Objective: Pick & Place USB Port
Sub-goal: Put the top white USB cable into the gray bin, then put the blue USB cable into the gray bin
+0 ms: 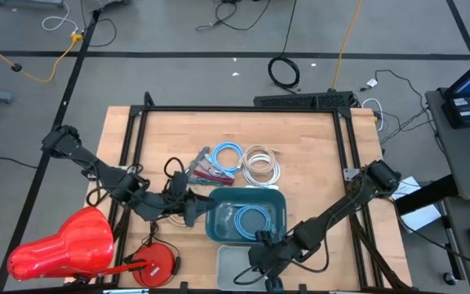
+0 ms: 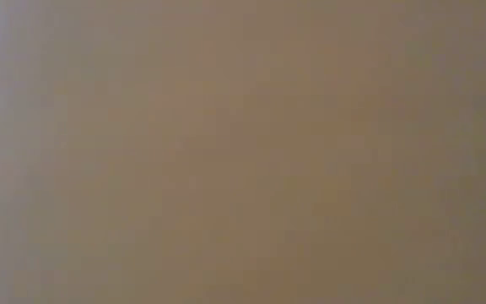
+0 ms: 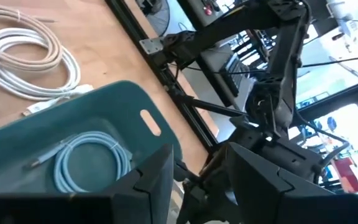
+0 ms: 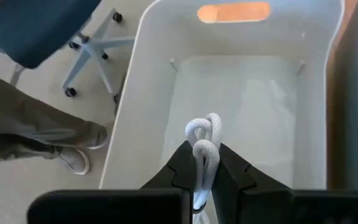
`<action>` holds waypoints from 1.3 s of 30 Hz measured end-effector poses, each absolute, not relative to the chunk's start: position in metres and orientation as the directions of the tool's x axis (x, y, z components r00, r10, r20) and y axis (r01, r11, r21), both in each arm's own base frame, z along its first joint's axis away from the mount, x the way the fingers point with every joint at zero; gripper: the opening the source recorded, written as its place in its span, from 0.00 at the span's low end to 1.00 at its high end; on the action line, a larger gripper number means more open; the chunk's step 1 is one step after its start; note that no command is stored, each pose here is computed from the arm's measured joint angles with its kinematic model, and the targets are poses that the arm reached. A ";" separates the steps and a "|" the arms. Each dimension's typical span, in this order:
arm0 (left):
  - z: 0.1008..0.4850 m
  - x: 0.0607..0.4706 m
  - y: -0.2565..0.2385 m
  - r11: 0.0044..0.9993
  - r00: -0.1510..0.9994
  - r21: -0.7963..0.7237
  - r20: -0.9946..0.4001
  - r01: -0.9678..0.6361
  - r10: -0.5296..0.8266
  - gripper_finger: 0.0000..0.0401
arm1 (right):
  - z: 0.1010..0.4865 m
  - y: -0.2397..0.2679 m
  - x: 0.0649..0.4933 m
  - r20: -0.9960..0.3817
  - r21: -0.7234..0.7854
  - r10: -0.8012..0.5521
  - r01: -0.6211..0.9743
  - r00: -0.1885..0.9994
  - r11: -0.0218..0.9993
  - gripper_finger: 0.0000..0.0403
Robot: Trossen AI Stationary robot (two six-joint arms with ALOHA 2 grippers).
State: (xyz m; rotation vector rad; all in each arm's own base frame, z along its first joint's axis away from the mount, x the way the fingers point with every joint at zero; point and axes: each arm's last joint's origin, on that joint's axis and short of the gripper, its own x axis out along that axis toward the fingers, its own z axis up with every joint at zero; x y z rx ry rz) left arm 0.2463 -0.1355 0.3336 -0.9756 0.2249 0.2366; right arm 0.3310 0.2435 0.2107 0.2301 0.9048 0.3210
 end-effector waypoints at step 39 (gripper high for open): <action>0.286 0.200 -0.030 0.378 0.320 -0.197 -0.899 -0.905 0.299 0.38 | 0.387 0.127 0.303 -0.172 0.223 0.037 0.002 0.984 0.975 0.54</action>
